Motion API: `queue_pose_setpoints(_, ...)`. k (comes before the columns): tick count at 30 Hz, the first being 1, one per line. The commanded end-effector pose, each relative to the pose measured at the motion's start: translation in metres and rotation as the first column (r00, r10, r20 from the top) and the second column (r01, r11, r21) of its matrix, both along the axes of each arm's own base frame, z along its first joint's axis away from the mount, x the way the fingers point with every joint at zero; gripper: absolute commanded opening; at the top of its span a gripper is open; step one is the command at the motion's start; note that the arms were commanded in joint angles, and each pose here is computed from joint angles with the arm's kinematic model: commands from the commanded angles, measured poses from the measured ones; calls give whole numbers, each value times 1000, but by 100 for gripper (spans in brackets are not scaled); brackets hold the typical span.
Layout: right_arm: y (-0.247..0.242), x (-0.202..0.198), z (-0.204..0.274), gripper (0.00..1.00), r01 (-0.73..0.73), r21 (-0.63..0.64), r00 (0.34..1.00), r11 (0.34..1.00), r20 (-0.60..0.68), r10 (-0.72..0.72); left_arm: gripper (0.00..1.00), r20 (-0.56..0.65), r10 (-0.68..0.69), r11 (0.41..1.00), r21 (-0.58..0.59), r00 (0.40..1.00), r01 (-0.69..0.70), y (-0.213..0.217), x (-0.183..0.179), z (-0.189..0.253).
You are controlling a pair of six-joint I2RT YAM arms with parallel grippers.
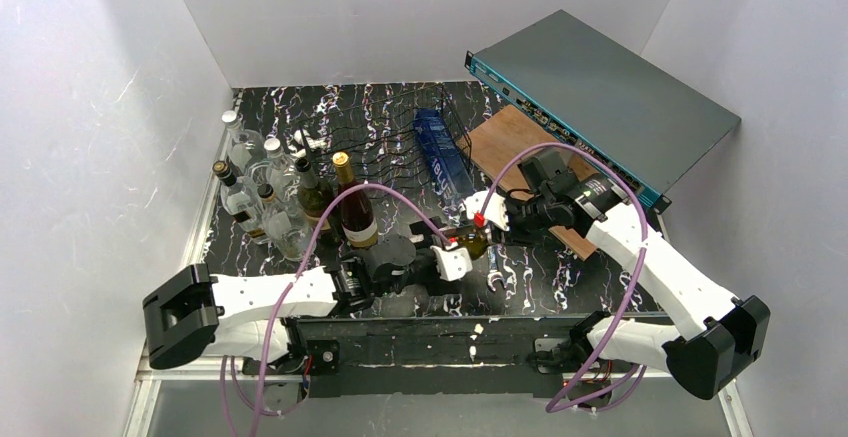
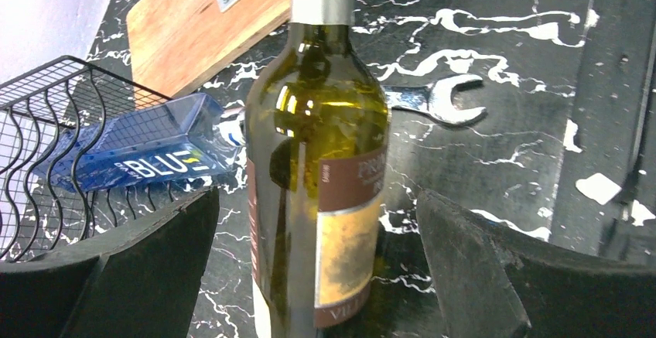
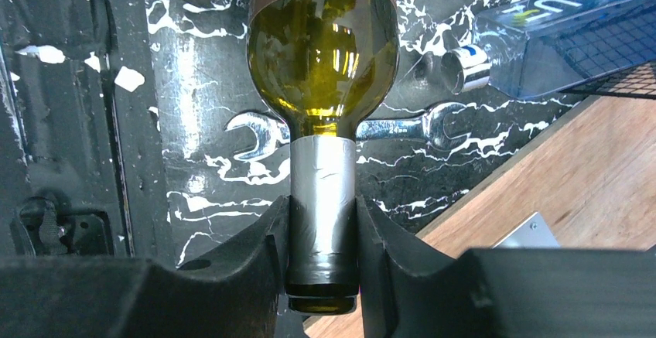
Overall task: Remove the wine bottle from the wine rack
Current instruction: Pick up the wine bottle from the wine rack.
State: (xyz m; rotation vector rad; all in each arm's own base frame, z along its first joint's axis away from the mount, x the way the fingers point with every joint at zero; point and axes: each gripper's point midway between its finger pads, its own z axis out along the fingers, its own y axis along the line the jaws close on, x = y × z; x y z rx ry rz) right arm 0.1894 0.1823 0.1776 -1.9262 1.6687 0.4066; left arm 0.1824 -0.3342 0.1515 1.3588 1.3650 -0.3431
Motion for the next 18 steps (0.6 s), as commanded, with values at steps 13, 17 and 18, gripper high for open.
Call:
queue_pose_setpoints(13,25,0,47,1,-48,176,998,983,57,38,96,-73,66,994,-83,995,-72,-11,26,-23)
queue_pose_setpoints(17,27,0,49,1,-48,185,998,982,57,38,90,-89,78,993,-77,993,-85,-13,29,-28)
queue_pose_setpoints(18,27,0,49,1,-48,186,998,981,55,38,88,-93,81,993,-77,992,-89,-13,29,-29)
